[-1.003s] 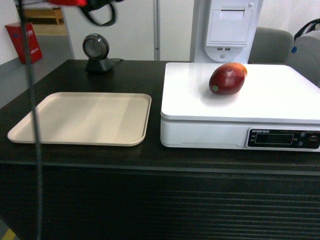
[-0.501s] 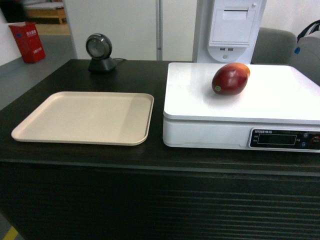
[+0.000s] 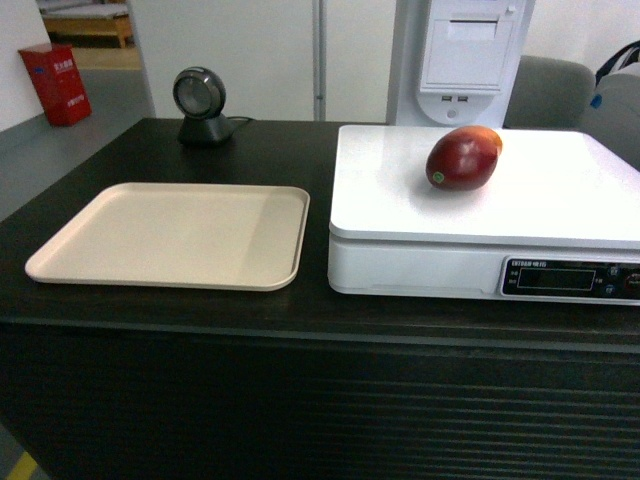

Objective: Place dark red mango on scale at checkout

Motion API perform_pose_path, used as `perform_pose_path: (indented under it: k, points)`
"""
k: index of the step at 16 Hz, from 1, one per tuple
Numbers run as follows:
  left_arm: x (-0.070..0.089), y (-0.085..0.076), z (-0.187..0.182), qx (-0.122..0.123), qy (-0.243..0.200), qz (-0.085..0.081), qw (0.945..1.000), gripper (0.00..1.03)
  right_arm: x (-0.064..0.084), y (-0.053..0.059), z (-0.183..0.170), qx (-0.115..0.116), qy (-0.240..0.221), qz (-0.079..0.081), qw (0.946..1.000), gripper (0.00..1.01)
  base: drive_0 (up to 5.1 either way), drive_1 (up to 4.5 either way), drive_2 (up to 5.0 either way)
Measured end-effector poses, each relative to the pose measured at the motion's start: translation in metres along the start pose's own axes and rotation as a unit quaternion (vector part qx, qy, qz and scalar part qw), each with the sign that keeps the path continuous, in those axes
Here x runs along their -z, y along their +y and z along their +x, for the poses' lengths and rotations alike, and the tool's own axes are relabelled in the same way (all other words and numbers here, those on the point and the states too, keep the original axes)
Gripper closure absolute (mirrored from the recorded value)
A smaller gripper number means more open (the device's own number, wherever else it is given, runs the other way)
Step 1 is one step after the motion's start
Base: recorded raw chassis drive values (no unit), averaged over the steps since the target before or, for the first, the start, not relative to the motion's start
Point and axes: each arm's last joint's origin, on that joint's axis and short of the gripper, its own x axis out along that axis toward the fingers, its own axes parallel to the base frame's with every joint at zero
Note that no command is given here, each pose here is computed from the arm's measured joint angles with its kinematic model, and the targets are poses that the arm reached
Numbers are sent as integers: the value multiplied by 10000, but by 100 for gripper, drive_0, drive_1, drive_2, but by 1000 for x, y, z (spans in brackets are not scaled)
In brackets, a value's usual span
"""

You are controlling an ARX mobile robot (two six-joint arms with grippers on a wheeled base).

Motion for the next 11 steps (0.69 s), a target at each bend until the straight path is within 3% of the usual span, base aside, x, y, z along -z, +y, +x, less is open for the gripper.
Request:
perform_pose_path:
  k: [3,9,11]
  points:
    - [12,13,-30,-6,36,0,10000,101,0,0,0,2,0,0,10000,3,0,0,0]
    - [24,14,-74,1,-93,-1,10000,101,0,0,0,0,2,0,10000,3,0,0,0]
    - [38,14,-86,0,153,0,9999,101,0,0,0,0,2,0,10000,3,0,0,0]
